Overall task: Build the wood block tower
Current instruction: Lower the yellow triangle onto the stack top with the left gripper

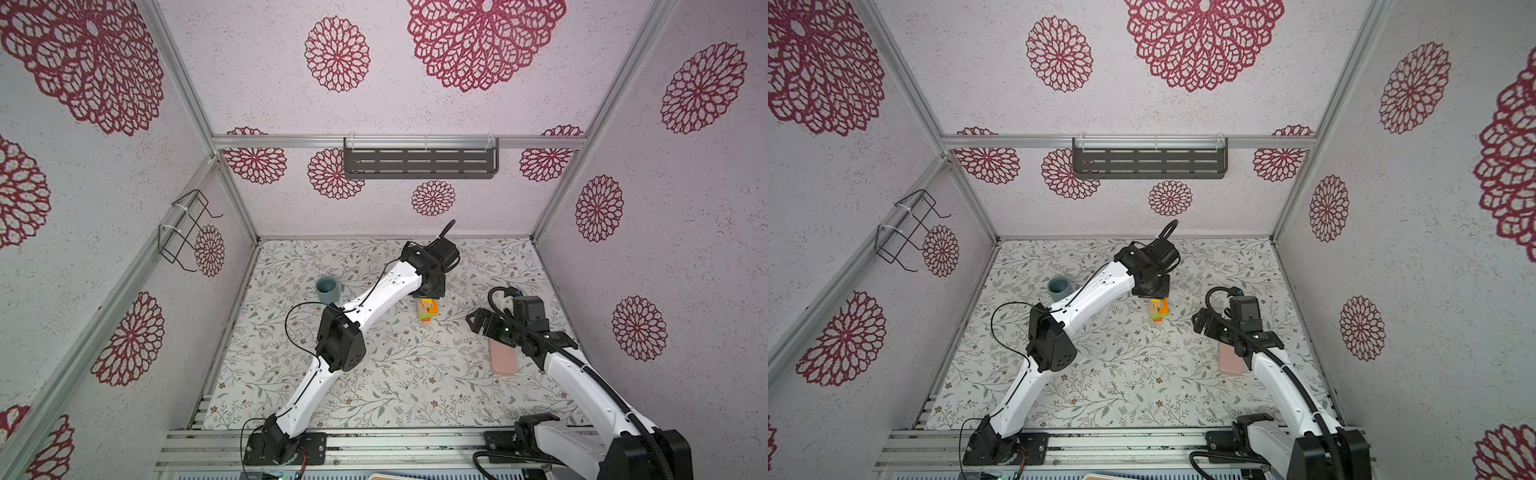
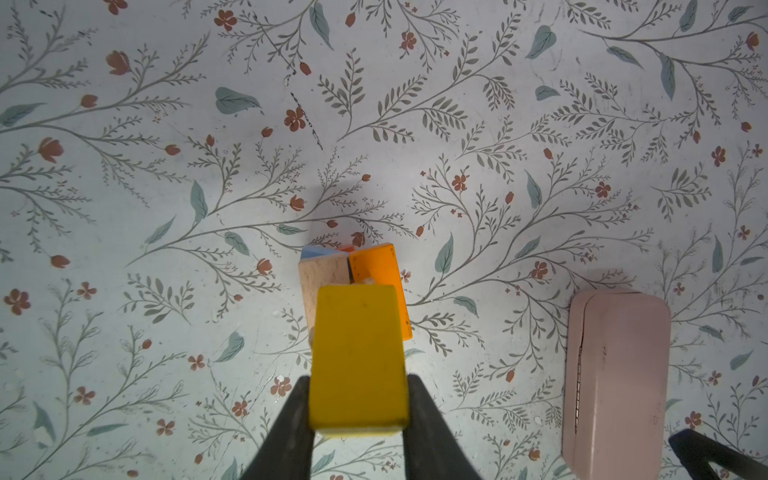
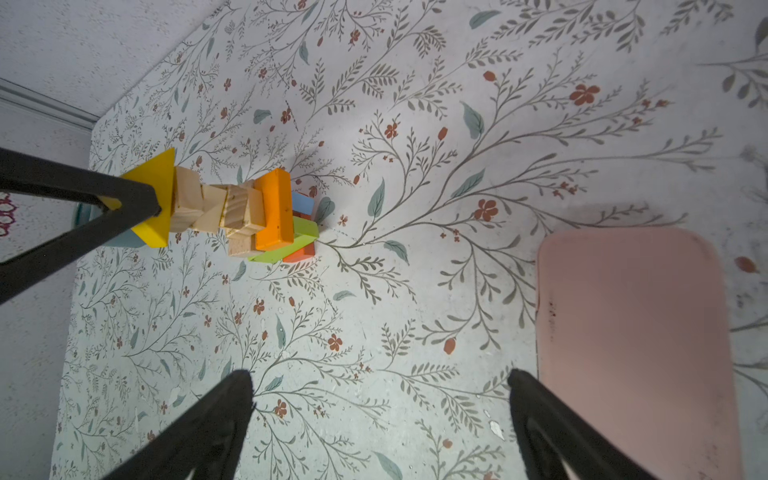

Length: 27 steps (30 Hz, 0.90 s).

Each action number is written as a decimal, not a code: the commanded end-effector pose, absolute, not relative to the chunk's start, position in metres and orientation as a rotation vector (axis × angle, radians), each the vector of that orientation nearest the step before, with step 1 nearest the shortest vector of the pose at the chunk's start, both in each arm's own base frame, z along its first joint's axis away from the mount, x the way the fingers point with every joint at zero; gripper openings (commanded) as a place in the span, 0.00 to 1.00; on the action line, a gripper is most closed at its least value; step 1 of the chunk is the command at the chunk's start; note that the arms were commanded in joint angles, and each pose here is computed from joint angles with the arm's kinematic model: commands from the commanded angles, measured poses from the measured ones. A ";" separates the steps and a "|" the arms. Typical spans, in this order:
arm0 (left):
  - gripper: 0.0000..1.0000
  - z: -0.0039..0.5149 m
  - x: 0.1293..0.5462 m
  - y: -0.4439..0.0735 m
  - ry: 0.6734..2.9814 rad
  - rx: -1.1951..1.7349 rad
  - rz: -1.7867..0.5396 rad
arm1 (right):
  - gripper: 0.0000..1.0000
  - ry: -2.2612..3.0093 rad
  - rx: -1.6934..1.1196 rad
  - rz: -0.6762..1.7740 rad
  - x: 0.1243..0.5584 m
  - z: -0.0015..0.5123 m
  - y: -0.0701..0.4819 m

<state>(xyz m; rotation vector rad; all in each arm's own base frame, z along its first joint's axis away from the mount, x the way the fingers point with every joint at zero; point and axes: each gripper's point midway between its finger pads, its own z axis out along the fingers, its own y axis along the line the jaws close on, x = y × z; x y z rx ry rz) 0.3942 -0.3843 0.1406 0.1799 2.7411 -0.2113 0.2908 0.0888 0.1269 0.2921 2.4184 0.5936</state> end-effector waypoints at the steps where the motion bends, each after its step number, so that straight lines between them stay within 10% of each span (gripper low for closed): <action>1: 0.29 0.145 0.405 -0.381 2.718 0.163 -0.215 | 0.99 2.399 0.276 0.608 0.293 0.129 0.089; 27: 0.29 0.142 0.404 -0.383 2.727 0.164 -0.227 | 0.99 2.407 0.281 0.615 0.295 0.125 0.088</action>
